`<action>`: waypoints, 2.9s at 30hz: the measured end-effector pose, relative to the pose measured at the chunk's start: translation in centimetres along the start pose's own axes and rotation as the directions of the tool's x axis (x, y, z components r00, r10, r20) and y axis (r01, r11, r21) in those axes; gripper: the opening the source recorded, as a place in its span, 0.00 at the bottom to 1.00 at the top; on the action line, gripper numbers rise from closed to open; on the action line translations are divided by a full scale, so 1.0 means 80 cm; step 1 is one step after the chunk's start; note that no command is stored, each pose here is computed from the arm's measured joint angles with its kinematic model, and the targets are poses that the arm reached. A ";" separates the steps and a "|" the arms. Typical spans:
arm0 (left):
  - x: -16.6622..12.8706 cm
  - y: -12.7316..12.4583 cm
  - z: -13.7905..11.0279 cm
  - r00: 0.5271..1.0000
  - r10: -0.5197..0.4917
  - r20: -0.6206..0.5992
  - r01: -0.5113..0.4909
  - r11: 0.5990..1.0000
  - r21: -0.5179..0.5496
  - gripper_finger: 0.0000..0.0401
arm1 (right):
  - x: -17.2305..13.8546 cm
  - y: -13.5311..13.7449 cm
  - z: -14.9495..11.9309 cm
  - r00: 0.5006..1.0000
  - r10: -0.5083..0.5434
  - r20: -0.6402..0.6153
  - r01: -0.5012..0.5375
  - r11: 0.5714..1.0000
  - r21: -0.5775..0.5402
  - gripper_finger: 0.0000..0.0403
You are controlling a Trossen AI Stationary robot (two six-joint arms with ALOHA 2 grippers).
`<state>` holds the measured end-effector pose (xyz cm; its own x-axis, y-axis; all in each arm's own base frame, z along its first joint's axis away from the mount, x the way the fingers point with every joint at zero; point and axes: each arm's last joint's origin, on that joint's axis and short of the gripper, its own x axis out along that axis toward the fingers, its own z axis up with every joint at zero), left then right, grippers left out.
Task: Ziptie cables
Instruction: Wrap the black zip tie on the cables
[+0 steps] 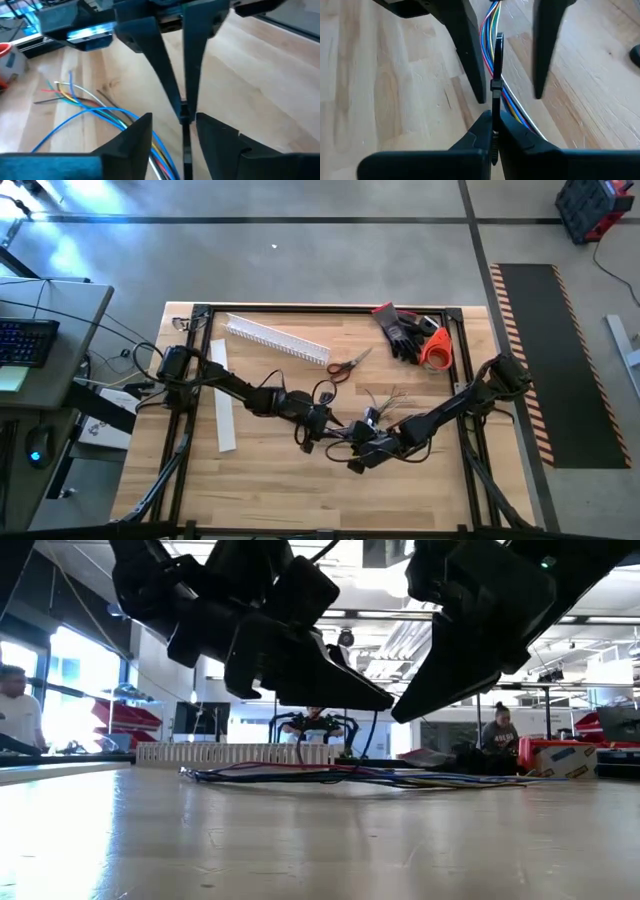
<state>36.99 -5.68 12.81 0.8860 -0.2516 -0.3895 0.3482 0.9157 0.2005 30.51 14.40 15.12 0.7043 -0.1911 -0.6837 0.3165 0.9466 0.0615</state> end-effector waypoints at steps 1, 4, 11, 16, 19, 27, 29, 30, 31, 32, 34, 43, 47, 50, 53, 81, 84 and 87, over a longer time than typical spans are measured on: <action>0.000 -0.001 0.000 1.000 -0.002 0.002 0.002 1.000 0.001 0.30 | 0.000 0.000 0.000 1.000 -0.002 0.002 0.002 1.000 0.000 0.00; 0.000 -0.001 0.001 1.000 -0.002 0.008 0.002 1.000 0.002 0.22 | -0.001 0.002 -0.001 1.000 -0.004 0.007 0.004 1.000 -0.002 0.00; 0.000 -0.001 0.004 0.999 -0.005 0.033 0.005 1.000 -0.004 0.05 | -0.002 0.002 -0.001 1.000 -0.012 0.014 0.012 1.000 0.000 0.00; 0.000 -0.001 0.003 0.999 -0.017 0.035 0.018 0.999 -0.029 0.02 | -0.003 0.004 -0.003 1.000 -0.008 0.013 0.008 1.000 0.013 0.00; -0.002 -0.003 -0.002 1.000 -0.011 0.018 0.012 0.999 -0.031 0.01 | -0.007 0.008 -0.009 1.000 -0.011 0.003 0.011 1.000 0.023 0.00; -0.008 0.000 -0.020 0.999 0.023 -0.033 -0.025 0.999 -0.043 0.01 | -0.033 0.023 -0.052 0.993 -0.072 -0.095 0.082 0.991 0.107 0.00; -0.009 0.002 -0.021 0.999 0.025 -0.038 -0.027 0.999 -0.045 0.00 | -0.042 0.027 -0.064 0.989 -0.081 -0.127 0.097 0.987 0.128 0.00; -0.009 0.002 -0.021 0.999 0.027 -0.037 -0.028 0.999 -0.045 0.00 | -0.047 0.030 -0.071 0.987 -0.082 -0.141 0.101 0.985 0.140 0.00; -0.009 0.002 -0.021 0.999 0.027 -0.037 -0.029 0.999 -0.045 0.00 | -0.052 0.032 -0.077 0.985 -0.082 -0.151 0.106 0.983 0.153 0.00; -0.009 0.002 -0.021 0.999 0.027 -0.038 -0.029 0.999 -0.041 0.00 | -0.057 0.035 -0.083 0.983 -0.083 -0.163 0.110 0.980 0.165 0.00; -0.009 0.002 -0.022 0.999 0.027 -0.041 -0.028 0.999 -0.038 0.00 | -0.067 0.039 -0.095 0.978 -0.076 -0.196 0.115 0.975 0.192 0.00; -0.009 0.003 -0.024 0.998 0.022 -0.058 -0.024 0.999 -0.029 0.00 | -0.109 0.043 -0.144 0.917 -0.114 -0.381 0.242 0.920 0.308 0.00; -0.009 0.003 -0.023 0.998 0.021 -0.061 -0.022 1.000 -0.021 0.00 | -0.124 0.045 -0.159 0.896 -0.122 -0.427 0.287 0.892 0.348 0.00; -0.009 0.003 -0.024 0.998 0.022 -0.065 -0.023 0.999 -0.022 0.00 | -0.133 0.046 -0.168 0.875 -0.118 -0.470 0.315 0.875 0.367 0.00; -0.010 0.005 -0.032 0.994 0.035 -0.105 -0.037 0.999 -0.021 0.00 | -0.139 0.047 -0.173 0.856 -0.106 -0.507 0.329 0.867 0.374 0.01; -0.010 0.008 -0.030 0.995 0.037 -0.095 -0.041 0.998 -0.046 0.00 | -0.096 0.064 -0.043 0.966 -0.058 0.250 0.020 0.988 0.153 0.48; -0.010 0.008 -0.030 0.995 0.037 -0.095 -0.042 0.998 -0.048 0.00 | -0.073 0.050 -0.029 0.971 -0.102 0.218 0.082 0.992 0.097 0.50; -0.010 0.007 -0.030 0.995 0.034 -0.094 -0.039 0.998 -0.055 0.00 | -0.051 0.037 -0.025 0.980 -0.129 0.152 0.128 0.992 0.016 0.51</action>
<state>35.74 -4.26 11.11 0.8643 -0.1899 -0.4657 0.2959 0.9407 0.1656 27.29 18.54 16.63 0.7459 -0.3491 -0.5673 0.4145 0.9099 -0.0150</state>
